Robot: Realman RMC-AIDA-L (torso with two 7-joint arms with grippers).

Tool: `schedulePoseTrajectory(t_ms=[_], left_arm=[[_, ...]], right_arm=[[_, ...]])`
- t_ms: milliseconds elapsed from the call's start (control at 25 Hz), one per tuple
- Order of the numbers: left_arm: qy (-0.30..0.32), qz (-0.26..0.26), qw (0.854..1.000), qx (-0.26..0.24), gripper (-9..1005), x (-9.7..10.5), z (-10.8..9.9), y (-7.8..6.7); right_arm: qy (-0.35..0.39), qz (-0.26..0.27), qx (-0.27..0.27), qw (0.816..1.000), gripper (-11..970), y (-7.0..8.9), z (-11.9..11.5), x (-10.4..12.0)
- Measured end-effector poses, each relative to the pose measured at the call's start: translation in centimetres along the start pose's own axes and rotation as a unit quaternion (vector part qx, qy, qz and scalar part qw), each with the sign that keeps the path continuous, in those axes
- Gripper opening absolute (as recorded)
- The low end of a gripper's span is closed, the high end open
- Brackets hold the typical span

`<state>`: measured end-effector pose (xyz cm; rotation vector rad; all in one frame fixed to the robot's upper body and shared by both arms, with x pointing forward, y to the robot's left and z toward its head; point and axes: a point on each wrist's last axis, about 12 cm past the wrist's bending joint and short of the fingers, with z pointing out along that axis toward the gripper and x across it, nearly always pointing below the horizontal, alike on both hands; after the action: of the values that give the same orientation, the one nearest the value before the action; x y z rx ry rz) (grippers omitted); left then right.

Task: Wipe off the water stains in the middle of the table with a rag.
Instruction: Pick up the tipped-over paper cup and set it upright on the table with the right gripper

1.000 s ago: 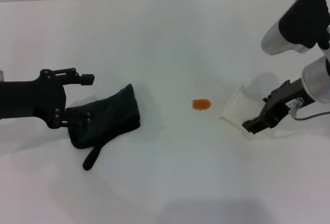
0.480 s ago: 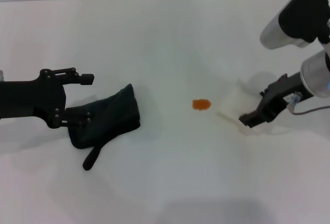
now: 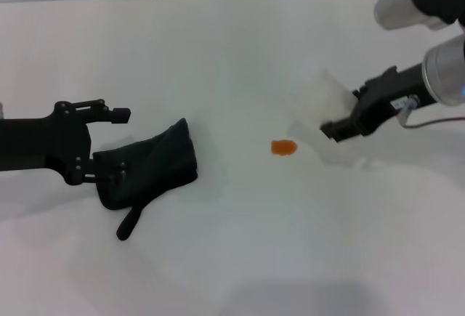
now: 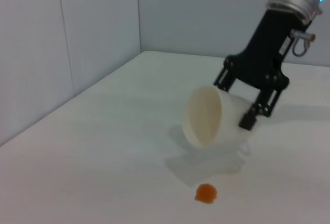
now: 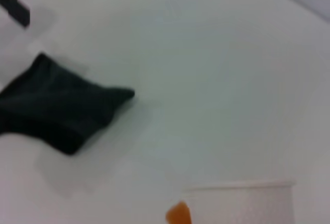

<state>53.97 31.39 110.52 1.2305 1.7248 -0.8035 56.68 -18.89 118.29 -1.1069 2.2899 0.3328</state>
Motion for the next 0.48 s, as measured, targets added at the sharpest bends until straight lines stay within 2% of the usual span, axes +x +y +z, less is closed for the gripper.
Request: schedulePoseTrajectory(t_ms=[200,480], left_arm=[[0.002,0.001,1.000,-0.001,813,0.1,0.0,0.0],[0.004,0.002,1.000,0.000,811,0.4,0.0,-0.2]], right_arm=[[-0.061,0.009,-0.008,0.998,690,-0.8,-0.8,0.1],[-0.173,0.027,-0.035,0.984,690,-2.1,-1.2,2.5]])
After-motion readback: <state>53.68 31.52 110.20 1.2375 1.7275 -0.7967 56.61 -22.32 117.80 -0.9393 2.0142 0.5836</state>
